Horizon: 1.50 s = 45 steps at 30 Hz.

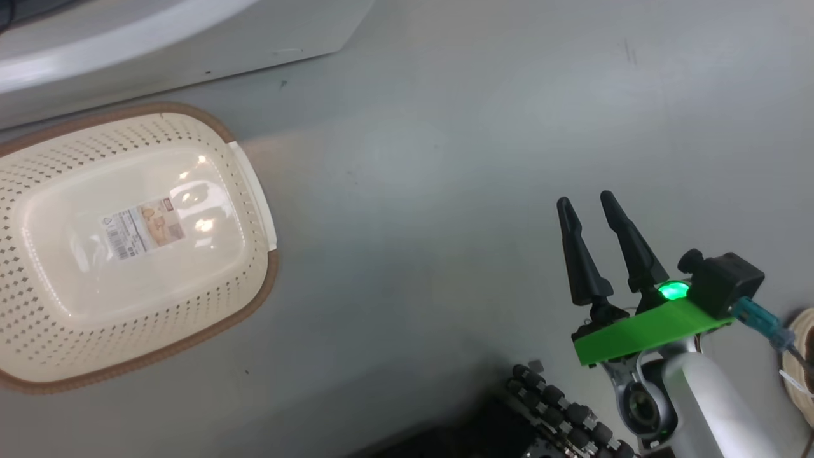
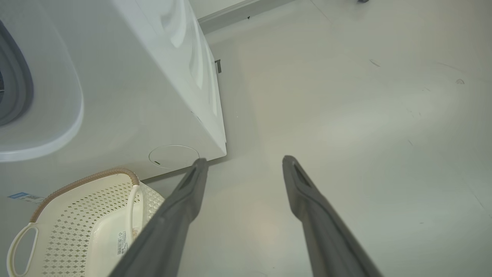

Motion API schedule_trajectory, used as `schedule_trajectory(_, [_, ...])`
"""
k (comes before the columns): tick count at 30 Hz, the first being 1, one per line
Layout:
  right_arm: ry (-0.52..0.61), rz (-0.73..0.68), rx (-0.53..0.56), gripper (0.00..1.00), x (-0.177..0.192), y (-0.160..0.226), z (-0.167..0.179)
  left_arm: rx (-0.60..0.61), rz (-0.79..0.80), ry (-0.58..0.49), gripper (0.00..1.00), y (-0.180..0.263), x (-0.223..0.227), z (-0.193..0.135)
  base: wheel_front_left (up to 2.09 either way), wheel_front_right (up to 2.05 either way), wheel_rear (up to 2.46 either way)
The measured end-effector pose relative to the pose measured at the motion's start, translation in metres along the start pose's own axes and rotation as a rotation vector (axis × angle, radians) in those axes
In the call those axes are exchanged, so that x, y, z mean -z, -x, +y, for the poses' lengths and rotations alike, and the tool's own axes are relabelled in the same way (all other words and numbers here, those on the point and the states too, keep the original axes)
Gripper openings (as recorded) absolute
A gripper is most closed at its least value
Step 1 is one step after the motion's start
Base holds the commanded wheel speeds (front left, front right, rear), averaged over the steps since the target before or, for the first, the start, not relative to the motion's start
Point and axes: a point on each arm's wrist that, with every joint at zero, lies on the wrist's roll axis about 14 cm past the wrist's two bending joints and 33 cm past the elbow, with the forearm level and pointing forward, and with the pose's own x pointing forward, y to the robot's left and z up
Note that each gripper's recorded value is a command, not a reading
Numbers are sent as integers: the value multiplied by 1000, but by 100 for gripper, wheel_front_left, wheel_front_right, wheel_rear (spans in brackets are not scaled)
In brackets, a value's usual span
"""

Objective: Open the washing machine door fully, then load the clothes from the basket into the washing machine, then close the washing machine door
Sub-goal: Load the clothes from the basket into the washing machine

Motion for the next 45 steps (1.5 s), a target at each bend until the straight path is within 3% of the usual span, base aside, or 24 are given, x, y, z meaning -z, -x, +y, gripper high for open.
schedule_trajectory(13, [-1, 52, 24, 100, 19, -7, -7, 12, -173, -57, 0, -29, -21, 9, 0, 0, 0])
schedule_trajectory(17, [1, 44, 17, 100, 16, -11, -6, 6, -119, -57, 0, -31, -9, 13, 0, 0, 0])
schedule_trajectory(18, [1, 42, 17, 100, 15, -10, -6, 3, -103, -57, 6, -30, -6, 14, 0, 0, 0])
schedule_trajectory(20, [-2, 38, 10, 100, 14, -9, -4, -4, -63, -60, 100, -27, -1, 16, 0, 0, 0])
schedule_trajectory(30, [-8, -7, -14, 100, -2, -4, 4, -30, 87, -59, 100, -9, -6, 20, 0, 0, 0])
schedule_trajectory(45, [22, -146, -72, 100, -50, 1, 20, -13, 34, 7, 100, 46, -28, -3, 0, 0, 0])
